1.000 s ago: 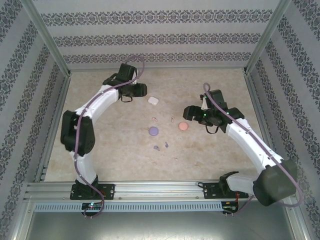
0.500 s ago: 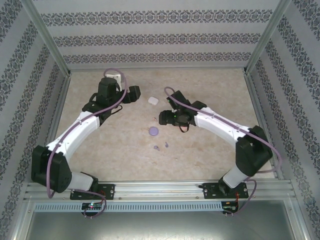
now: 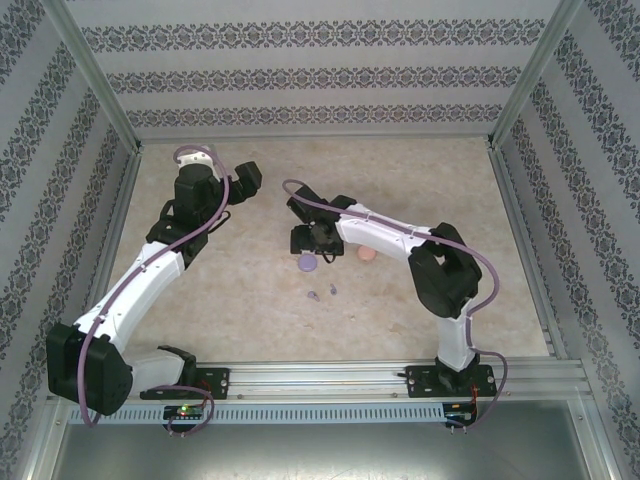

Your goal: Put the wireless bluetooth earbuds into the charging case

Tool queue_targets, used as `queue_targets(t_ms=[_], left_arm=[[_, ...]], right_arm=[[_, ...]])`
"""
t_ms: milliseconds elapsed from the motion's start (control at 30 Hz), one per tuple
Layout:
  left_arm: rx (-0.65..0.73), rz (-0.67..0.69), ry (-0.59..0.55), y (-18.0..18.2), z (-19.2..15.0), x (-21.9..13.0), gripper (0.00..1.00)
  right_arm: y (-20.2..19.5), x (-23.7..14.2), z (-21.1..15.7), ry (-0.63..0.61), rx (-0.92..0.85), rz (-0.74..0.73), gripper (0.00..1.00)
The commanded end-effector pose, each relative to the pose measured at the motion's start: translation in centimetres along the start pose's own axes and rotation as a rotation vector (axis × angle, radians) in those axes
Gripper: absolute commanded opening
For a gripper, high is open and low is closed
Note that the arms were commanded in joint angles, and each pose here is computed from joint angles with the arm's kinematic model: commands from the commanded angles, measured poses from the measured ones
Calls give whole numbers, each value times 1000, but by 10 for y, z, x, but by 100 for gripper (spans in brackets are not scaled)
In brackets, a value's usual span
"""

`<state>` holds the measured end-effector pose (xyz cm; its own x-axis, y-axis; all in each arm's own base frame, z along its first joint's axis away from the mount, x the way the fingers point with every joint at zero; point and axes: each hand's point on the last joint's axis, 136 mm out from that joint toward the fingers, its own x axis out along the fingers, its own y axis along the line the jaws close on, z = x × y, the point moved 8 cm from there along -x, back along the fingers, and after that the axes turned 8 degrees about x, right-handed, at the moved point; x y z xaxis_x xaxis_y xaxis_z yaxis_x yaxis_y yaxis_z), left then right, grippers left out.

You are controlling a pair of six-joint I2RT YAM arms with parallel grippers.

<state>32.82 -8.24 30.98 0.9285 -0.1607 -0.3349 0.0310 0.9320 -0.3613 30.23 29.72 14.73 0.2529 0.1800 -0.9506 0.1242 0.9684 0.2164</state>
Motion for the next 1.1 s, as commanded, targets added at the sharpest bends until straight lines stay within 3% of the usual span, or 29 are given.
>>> queue_targets(t_ms=[0, 433, 1067], left_arm=[[-29, 45, -28, 7, 8, -6, 100], [-41, 188, -22, 19, 13, -17, 100], [-99, 215, 33, 24, -1, -7, 100]], right_arm=[[0, 4, -4, -2, 52, -90, 81], [13, 40, -11, 40, 78, -172, 73], [18, 60, -16, 63, 73, -199, 61]])
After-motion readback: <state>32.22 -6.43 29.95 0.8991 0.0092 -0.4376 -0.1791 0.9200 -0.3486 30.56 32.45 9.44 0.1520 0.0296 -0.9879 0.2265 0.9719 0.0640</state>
